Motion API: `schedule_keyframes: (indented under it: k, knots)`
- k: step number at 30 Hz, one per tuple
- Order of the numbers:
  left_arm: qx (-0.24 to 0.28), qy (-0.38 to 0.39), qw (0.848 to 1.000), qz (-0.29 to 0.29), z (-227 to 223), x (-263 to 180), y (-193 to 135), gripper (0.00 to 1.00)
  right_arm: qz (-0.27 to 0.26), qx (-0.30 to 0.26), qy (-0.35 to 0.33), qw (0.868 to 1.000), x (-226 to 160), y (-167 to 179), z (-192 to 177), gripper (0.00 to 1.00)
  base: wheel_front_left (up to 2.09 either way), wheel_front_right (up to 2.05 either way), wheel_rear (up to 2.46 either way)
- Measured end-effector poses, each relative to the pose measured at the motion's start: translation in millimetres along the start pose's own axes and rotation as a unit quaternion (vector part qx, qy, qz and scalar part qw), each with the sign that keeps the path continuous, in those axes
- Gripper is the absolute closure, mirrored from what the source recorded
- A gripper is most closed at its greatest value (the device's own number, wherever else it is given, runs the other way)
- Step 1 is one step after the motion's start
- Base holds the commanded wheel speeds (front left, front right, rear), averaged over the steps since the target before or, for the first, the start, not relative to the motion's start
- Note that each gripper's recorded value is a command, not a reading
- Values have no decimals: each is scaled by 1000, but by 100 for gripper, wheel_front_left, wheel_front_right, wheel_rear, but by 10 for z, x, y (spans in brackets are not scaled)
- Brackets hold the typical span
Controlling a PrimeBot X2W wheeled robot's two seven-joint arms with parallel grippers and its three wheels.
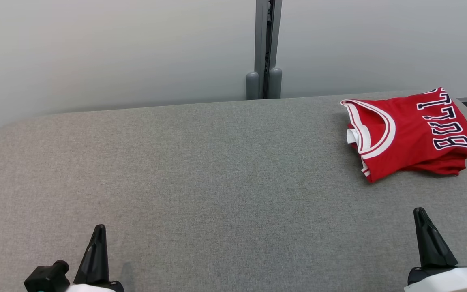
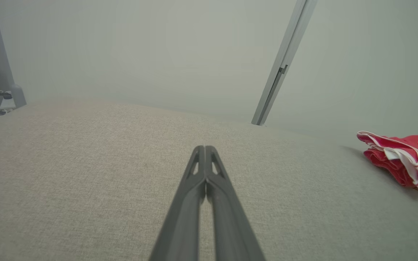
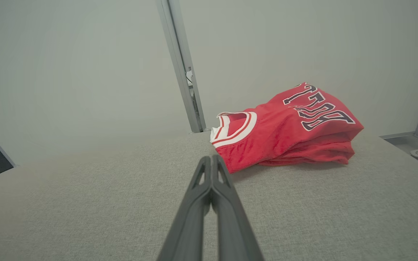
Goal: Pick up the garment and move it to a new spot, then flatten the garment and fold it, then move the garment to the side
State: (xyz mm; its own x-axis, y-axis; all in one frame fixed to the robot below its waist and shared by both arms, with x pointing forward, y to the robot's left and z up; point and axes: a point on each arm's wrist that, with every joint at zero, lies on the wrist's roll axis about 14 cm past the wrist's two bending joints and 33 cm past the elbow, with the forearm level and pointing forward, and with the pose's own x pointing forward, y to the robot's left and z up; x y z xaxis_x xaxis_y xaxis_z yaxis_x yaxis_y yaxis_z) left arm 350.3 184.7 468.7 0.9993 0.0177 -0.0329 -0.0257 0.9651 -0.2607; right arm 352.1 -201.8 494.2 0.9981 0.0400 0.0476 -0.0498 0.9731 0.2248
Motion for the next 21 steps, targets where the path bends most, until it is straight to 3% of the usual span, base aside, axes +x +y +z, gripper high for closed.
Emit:
schedule_keyframes:
  k: [21]
  knots:
    - [-172, 39, 983, 55, -72, 61, 242, 100, -34, 178, 7, 983, 68, 8, -66, 100, 0, 0, 0]
